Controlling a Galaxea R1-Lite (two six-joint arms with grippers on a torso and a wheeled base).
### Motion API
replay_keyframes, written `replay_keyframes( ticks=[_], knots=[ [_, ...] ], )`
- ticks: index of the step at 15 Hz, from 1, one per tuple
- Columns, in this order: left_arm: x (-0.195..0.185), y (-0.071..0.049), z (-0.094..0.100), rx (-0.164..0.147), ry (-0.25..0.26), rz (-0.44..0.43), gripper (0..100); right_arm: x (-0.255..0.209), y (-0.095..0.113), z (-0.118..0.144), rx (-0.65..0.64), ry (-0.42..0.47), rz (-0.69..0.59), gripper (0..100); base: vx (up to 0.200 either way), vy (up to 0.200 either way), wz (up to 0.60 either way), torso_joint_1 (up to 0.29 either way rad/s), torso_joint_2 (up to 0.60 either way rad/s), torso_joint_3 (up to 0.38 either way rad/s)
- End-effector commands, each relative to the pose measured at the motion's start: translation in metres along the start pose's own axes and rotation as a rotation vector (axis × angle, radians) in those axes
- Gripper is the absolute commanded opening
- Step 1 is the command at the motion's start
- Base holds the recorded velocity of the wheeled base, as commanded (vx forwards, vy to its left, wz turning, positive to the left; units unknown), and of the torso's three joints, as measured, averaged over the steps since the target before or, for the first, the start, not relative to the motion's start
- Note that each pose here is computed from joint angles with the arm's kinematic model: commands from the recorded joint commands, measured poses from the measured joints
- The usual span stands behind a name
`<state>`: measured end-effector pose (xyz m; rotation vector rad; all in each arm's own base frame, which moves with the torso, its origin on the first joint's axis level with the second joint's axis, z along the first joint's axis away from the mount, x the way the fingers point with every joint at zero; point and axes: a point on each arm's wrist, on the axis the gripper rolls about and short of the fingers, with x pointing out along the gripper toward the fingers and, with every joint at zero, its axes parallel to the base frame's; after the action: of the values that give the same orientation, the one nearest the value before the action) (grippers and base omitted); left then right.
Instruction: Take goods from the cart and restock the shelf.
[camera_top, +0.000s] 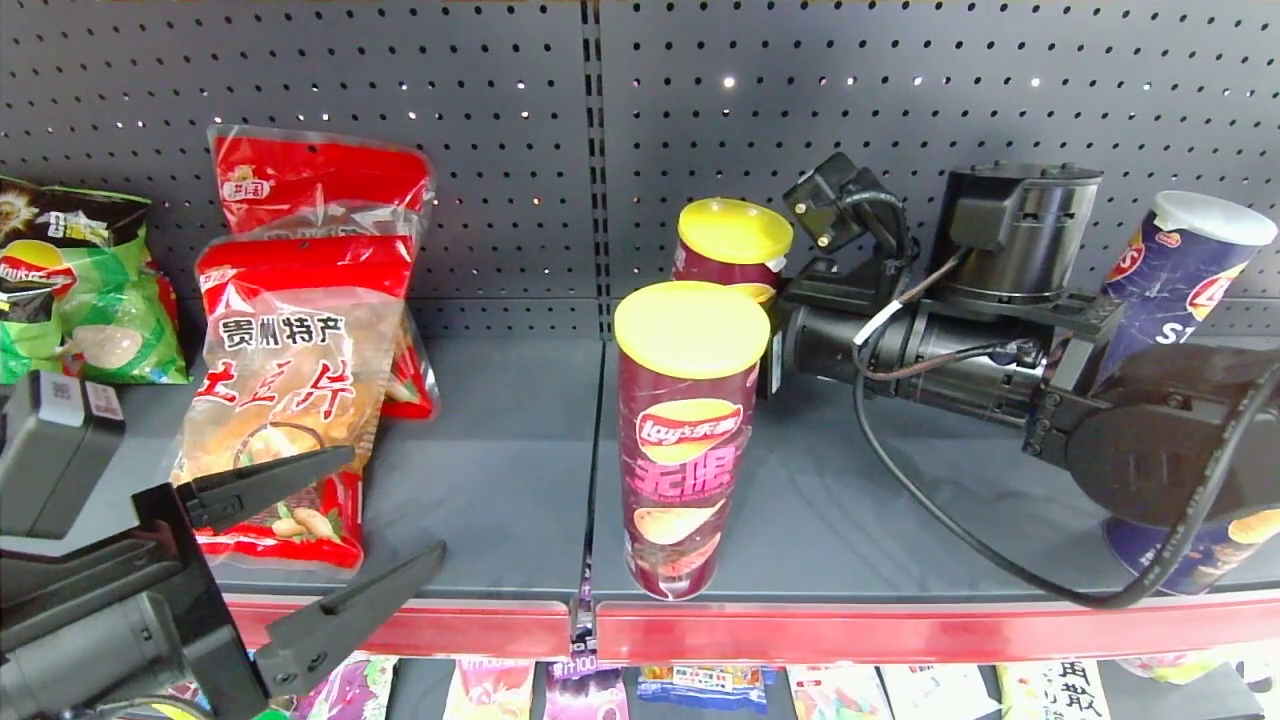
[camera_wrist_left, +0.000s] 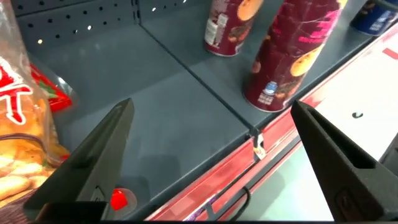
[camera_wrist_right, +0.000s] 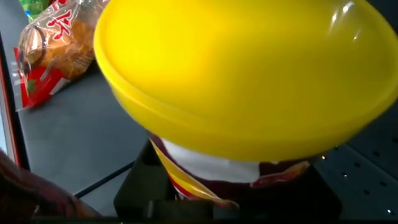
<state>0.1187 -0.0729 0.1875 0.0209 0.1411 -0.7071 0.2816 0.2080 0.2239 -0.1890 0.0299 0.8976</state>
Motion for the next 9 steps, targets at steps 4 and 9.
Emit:
replay_keyframes(
  ticks=[4, 9],
  knots=[
    [0.0013, 0.0022, 0.0016, -0.060, -0.002, 0.010, 100, -0.0032, 0.0021, -0.0048, 0.010, 0.021, 0.006, 0, 0.000, 0.000, 0.00, 0.000, 0.00, 0.000],
    [0.0018, 0.0023, -0.0022, -0.065, 0.015, 0.009, 100, -0.0060, 0.0092, -0.0001, 0.009, 0.009, 0.021, 100, 0.000, 0.000, 0.00, 0.000, 0.00, 0.000]
  ],
)
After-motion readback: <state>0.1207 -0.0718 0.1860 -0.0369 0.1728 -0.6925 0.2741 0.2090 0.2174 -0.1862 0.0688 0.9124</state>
